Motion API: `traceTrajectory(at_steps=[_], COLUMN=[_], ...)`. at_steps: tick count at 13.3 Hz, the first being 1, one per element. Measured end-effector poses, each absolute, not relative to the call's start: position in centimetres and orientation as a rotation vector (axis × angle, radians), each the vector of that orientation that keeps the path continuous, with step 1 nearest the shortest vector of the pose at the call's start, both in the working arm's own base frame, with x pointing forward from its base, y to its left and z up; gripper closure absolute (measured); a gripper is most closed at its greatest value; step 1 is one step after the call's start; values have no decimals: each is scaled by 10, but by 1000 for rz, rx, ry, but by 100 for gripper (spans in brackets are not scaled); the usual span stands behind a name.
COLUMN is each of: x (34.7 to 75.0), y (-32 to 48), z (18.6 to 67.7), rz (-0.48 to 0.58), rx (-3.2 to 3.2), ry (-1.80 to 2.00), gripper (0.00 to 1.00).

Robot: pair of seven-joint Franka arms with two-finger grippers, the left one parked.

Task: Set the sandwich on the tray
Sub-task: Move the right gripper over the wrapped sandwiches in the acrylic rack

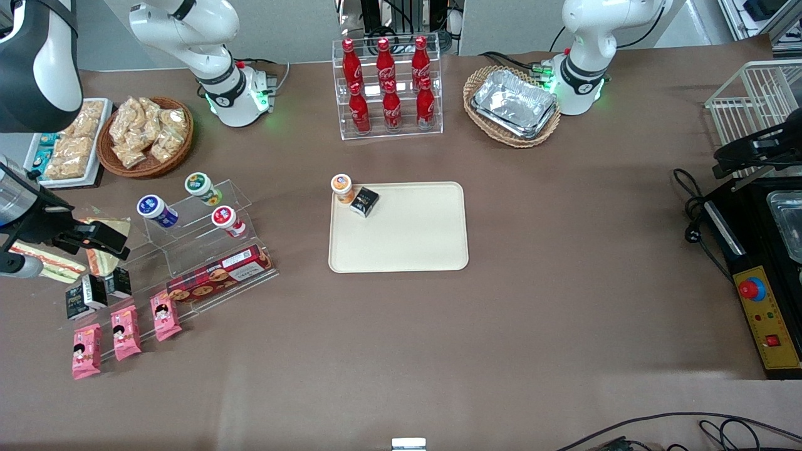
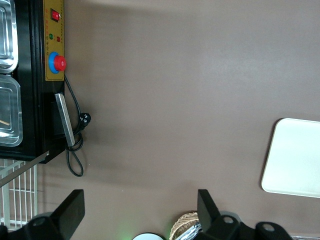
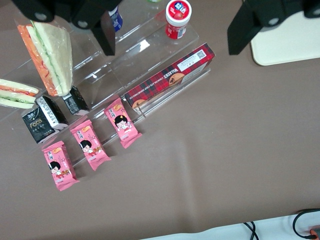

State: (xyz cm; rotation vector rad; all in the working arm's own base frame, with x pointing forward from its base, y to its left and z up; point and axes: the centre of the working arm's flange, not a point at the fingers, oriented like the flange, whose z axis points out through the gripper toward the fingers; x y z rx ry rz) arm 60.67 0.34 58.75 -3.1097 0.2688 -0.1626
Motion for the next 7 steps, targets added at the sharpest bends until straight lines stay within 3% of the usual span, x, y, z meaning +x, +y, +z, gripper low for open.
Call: traceTrajectory(at_steps=[7], x=[602], y=[-2], z=[590], rz=[-135], rx=[-3114], ry=[271], gripper=[0])
